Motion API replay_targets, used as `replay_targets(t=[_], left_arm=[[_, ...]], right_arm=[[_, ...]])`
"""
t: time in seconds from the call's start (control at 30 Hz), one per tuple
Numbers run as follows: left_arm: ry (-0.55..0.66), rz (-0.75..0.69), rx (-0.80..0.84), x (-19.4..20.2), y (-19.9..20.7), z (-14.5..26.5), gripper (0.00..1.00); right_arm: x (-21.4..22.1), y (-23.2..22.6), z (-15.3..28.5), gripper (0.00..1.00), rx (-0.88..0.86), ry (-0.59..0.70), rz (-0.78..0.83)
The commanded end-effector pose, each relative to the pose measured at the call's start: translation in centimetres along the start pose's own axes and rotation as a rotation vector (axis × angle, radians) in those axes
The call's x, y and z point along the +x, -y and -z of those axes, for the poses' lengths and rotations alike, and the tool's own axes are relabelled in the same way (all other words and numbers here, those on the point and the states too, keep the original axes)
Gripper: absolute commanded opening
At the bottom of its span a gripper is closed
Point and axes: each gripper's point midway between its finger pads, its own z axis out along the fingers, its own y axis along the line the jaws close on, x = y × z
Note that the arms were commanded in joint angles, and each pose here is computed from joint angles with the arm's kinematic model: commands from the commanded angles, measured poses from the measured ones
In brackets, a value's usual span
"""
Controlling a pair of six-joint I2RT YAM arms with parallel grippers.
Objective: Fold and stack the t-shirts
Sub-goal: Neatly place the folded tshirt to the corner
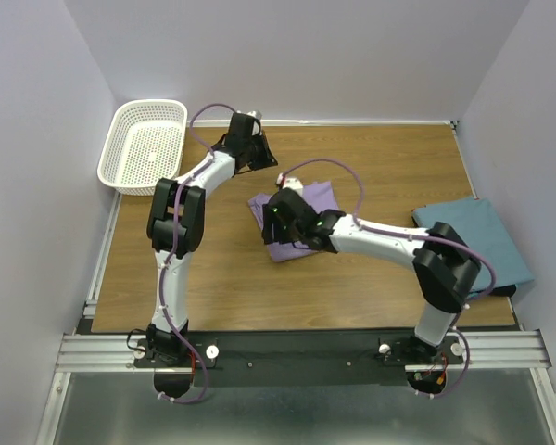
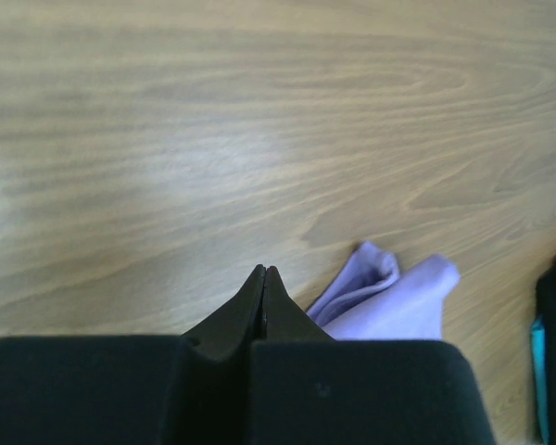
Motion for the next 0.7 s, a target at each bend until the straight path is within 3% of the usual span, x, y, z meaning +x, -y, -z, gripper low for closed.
replay_targets(t=[0.0,0.2,0.4,0.67], left_arm=[[0.119,-0.075,0.051,-5.6,4.2,4.4,0.01],[0.101,-0.045,0.023,-4.3,4.8,7.0,0.02],[0.015,-0.044,0.001,3.0,5.2,8.7,0.00],[-0.139,-0.042,-0.069,14.4,2.8,9.9,0.00]], right_arm=[[-6.6,5.5,2.8,0.71,0.020,0.093,-0.112],[-9.1,11.1,2.9,0.71,0.011,0.082,-0.201],[-10.7,18.9,0.0,0.71,0.029,0.031,-0.268],[-9.8,22.9,-4.4,0.72,0.029,-0.049,-0.246]])
